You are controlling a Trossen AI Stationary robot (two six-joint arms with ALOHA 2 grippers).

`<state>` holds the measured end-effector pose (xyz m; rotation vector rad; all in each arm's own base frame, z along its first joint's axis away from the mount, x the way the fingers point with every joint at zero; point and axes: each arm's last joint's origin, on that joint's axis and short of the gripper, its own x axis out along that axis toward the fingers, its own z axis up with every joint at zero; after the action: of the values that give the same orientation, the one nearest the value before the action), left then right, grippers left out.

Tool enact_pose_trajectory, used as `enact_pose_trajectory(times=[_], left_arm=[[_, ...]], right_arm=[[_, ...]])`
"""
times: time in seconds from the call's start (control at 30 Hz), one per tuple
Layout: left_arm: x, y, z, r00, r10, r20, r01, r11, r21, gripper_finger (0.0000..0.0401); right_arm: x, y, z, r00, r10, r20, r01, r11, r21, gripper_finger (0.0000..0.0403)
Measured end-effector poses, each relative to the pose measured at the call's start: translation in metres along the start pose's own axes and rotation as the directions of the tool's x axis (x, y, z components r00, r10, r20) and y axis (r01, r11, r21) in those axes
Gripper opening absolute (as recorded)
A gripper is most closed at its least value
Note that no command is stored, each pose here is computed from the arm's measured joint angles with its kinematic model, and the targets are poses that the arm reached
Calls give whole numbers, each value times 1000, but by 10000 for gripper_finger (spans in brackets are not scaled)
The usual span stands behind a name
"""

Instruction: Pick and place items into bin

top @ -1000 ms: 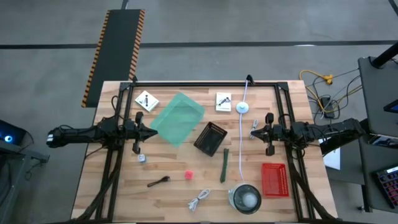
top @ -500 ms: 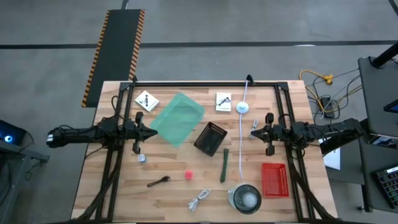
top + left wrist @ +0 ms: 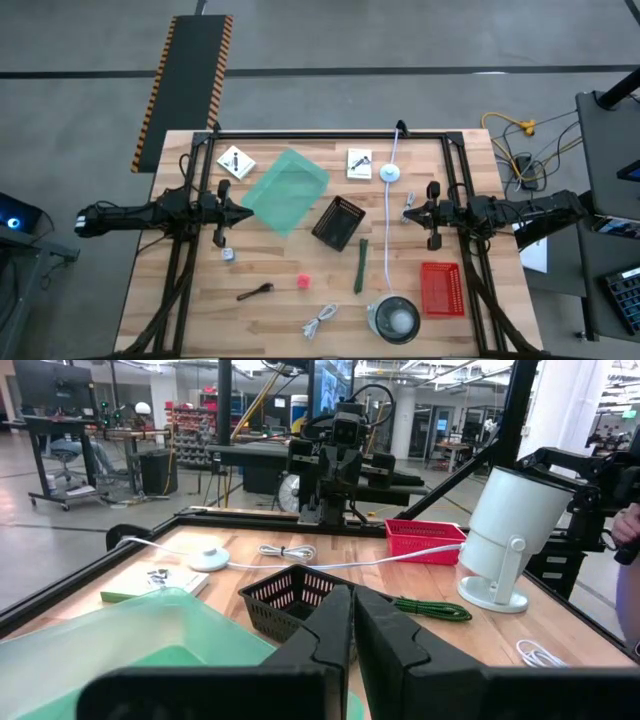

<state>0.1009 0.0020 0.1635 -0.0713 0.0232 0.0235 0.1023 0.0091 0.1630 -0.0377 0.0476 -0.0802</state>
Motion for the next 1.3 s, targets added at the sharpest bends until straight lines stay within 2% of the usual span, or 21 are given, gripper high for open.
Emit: enact_pose_trajectory(times=[0.4, 0.5, 0.67, 0.87, 0.93, 1.07, 1.2, 1.3], left_arm=[[0, 0, 0, 1000, 0, 1, 0, 1000, 3, 2], [0, 0, 2, 1000, -1, 16, 1, 1000, 3, 2], [0, 0, 6, 998, 20, 61, -20, 1000, 6, 2], [-1, 1, 14, 987, 53, 150, -54, 999, 0, 2], [-2, 1, 17, 982, 71, 178, -71, 997, -5, 7], [-2, 1, 20, 974, 85, 212, -95, 995, 34, 42], [-3, 2, 22, 966, 117, 230, -126, 992, 24, 107], [-2, 2, 24, 965, 117, 235, -125, 992, 21, 161]], right_arm=[[0, 0, 0, 1000, 0, 0, 0, 1000, 2, 9], [0, 0, 1, 1000, -1, 6, 1, 1000, -30, 9], [0, 0, 9, 996, -5, 90, 12, 997, -80, 9], [-2, -1, 21, 976, -16, 217, 64, 974, -219, 12], [-3, -2, 25, 967, -27, 254, 89, 968, -234, 18], [-5, -4, 30, 949, -96, 299, 170, 958, -231, 41], [-5, -5, 32, 942, -130, 310, 206, 952, -226, 78], [-6, -6, 33, 934, -152, 323, 217, 960, -175, 113]])
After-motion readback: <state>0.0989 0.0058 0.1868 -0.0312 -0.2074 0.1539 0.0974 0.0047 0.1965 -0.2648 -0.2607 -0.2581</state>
